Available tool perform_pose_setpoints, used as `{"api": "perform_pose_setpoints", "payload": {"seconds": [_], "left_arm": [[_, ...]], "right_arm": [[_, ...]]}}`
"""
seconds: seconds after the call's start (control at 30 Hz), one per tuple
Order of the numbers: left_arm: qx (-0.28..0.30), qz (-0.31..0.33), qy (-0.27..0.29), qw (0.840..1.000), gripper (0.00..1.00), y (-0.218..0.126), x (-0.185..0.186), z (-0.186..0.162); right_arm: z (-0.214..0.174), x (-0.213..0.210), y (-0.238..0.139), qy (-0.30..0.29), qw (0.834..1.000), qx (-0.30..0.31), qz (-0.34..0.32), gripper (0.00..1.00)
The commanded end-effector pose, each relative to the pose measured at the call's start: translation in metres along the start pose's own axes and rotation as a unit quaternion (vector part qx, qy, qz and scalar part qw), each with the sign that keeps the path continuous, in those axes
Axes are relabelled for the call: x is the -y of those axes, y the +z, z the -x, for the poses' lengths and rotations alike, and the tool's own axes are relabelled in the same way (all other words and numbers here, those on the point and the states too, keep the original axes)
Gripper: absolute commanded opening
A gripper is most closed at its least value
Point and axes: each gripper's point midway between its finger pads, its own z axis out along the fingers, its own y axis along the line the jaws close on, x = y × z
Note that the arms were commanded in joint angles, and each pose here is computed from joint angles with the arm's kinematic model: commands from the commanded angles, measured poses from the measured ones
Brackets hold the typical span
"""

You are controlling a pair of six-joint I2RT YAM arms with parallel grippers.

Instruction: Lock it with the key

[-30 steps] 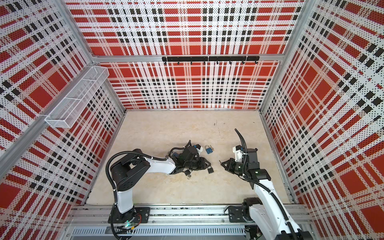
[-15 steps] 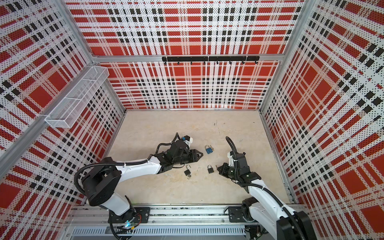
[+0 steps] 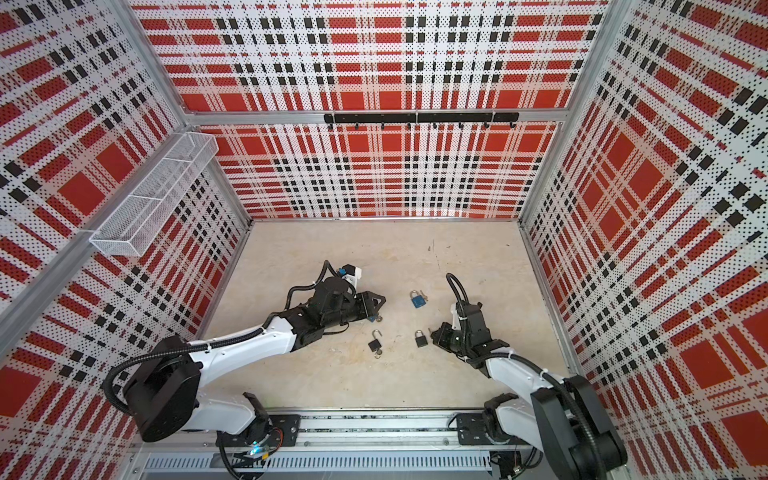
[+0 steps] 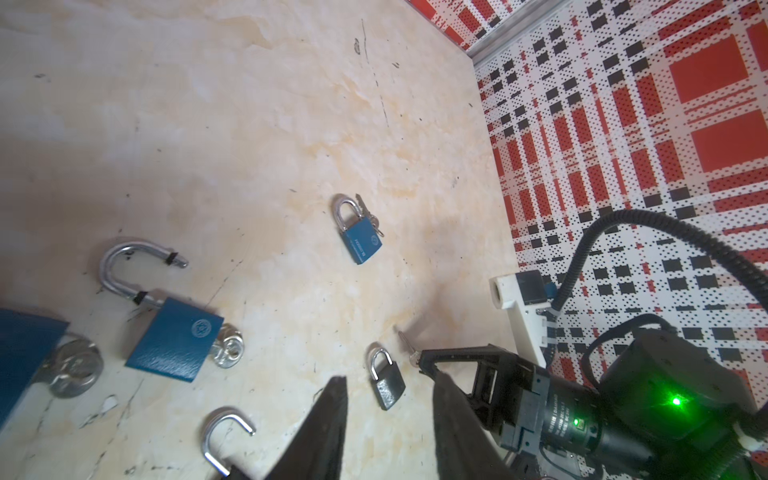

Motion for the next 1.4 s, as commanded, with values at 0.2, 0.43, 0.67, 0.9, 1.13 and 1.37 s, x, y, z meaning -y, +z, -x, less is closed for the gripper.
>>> {"api": "perform_pose_setpoints", "payload": {"seconds": [0.2,0.43,0.67,0.9,1.13,1.37], "left_arm": [[0.019,0.011,-0.002,1.000,0.39,-0.014,-0.010,0.007],[0.032,0.012,-0.007,0.999,0.39,-0.024,-0.016,0.011],[0.054,0.045,-0.002,0.998,0.39,-0.055,-0.035,0.025],[0.072,0.116,-0.019,0.990,0.40,-0.106,-0.080,0.030],[0.087,0.129,-0.057,0.986,0.43,-0.139,-0.104,0.030],[0.088,0.152,-0.104,0.979,0.42,-0.160,-0.130,0.027]], "right_arm": [[0.003,-0.007,0.006,-0.016,1.000,0.016,-0.001,0.12],[0.016,-0.015,-0.015,-0.042,0.998,0.048,-0.016,0.16],[0.013,-0.047,-0.035,-0.109,0.993,0.042,-0.019,0.20],[-0.025,-0.095,-0.020,-0.239,0.970,-0.006,-0.054,0.29],[-0.060,-0.136,0.020,-0.324,0.943,-0.055,-0.060,0.36],[-0.085,-0.153,0.052,-0.381,0.917,-0.099,-0.073,0.42]]}}
